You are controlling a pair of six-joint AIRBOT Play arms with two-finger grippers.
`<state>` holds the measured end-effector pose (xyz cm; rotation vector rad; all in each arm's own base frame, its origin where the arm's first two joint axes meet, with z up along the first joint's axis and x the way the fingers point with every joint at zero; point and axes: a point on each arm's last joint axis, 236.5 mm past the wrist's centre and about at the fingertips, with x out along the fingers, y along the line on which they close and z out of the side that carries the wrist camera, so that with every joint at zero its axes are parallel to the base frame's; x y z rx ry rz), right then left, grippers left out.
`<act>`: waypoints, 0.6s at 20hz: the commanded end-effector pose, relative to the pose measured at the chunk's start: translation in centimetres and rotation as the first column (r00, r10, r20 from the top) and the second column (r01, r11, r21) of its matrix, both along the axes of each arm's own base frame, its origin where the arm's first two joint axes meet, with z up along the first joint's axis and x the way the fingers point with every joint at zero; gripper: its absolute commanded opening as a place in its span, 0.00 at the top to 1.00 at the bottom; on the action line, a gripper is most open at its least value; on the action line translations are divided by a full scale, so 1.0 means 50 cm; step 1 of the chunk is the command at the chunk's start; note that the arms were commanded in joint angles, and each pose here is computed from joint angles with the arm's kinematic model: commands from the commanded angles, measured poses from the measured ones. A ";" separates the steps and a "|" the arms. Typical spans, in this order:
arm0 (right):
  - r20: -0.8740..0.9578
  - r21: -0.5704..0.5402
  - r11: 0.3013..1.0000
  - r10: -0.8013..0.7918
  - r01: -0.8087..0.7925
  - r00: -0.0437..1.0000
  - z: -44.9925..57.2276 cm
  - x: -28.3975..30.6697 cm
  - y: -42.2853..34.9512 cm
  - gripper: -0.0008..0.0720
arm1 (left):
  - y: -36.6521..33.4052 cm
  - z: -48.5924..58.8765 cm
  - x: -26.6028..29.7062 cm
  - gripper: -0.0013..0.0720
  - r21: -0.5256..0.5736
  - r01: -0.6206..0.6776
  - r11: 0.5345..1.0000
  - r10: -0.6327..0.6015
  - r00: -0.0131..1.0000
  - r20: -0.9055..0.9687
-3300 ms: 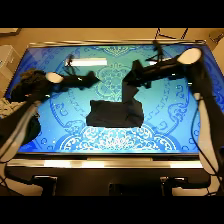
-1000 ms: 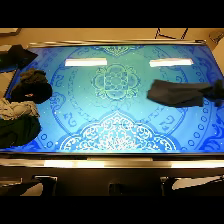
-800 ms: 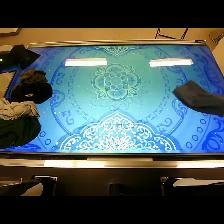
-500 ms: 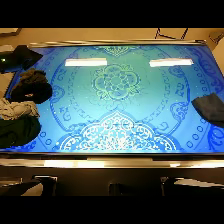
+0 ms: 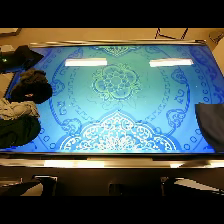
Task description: Fold the clothes and pants, and hang the long-sleeved shirts on hangers.
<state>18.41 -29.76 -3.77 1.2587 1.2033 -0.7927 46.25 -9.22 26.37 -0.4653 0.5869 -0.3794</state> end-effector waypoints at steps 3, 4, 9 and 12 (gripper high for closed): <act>-0.155 -0.061 0.998 0.021 -0.031 0.988 -0.048 -0.082 -0.006 0.94 | 0.000 0.000 0.000 0.95 0.000 0.000 1.000 0.000 1.000 0.000; -0.158 -0.066 0.997 0.022 -0.033 0.987 -0.049 -0.084 -0.008 0.94 | 0.000 0.000 0.000 0.95 0.000 0.000 1.000 0.000 1.000 0.000; -0.158 -0.065 0.997 0.039 -0.050 0.987 -0.049 -0.084 -0.007 0.79 | 0.000 0.000 0.000 0.95 0.000 0.000 1.000 0.000 1.000 0.000; -0.167 -0.004 0.995 0.099 -0.101 0.981 0.000 -0.090 0.011 0.02 | -0.002 0.002 0.000 0.95 0.000 0.002 1.000 -0.002 1.000 0.003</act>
